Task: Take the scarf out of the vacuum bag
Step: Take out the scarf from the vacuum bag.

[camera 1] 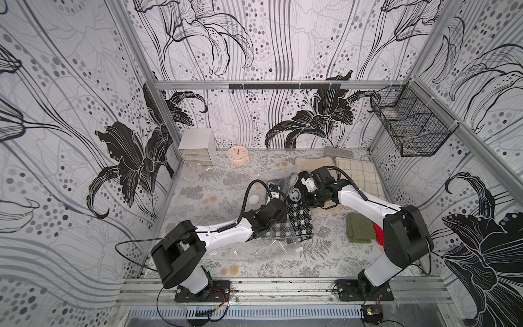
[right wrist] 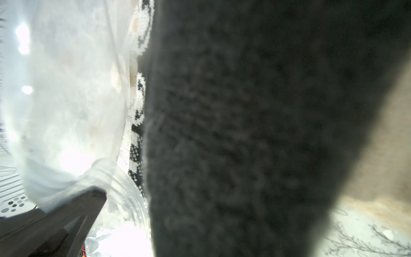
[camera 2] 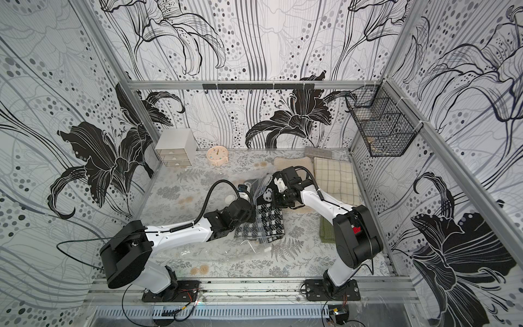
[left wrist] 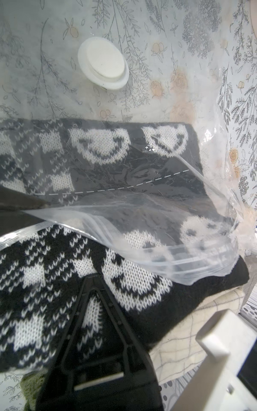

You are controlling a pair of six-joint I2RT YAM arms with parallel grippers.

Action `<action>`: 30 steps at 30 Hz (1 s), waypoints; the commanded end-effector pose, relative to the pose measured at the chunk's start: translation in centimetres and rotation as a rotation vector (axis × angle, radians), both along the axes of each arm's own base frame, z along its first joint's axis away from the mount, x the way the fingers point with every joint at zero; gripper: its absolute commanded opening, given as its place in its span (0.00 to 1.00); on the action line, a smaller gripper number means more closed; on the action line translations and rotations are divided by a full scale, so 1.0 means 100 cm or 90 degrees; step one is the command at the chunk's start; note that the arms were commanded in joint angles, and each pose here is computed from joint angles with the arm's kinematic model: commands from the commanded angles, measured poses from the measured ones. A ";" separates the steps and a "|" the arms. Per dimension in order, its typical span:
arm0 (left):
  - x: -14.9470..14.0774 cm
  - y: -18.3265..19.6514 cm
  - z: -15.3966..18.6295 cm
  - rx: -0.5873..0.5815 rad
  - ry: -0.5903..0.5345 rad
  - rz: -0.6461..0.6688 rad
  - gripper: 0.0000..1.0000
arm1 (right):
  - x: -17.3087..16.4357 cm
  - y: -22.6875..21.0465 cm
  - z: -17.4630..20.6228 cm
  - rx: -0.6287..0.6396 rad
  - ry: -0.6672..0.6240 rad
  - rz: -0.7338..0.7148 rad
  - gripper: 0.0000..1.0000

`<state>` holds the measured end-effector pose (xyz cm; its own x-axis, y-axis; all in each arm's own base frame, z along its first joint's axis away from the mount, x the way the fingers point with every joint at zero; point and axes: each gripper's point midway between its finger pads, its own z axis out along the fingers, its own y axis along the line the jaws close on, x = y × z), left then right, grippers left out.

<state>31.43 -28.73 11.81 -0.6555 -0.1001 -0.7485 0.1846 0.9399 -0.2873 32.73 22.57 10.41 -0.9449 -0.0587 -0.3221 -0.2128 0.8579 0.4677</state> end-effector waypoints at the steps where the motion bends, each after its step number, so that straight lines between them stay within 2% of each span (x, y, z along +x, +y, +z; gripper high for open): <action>1: 0.004 0.000 0.013 -0.005 -0.023 0.011 0.00 | -0.001 -0.007 -0.005 -0.007 -0.001 0.004 0.00; 7: 0.005 -0.002 0.015 -0.011 -0.024 0.010 0.00 | -0.003 -0.001 -0.013 0.020 0.024 0.015 0.00; 17: 0.011 0.002 0.019 -0.007 -0.028 0.029 0.00 | -0.005 -0.010 -0.020 0.011 0.027 0.000 0.00; 23: 0.014 -0.002 0.027 -0.022 -0.041 0.017 0.00 | -0.003 -0.004 -0.003 0.094 0.010 0.007 0.00; 30: 0.014 0.000 0.030 -0.016 -0.043 0.024 0.00 | -0.003 -0.015 -0.015 0.070 0.029 -0.009 0.00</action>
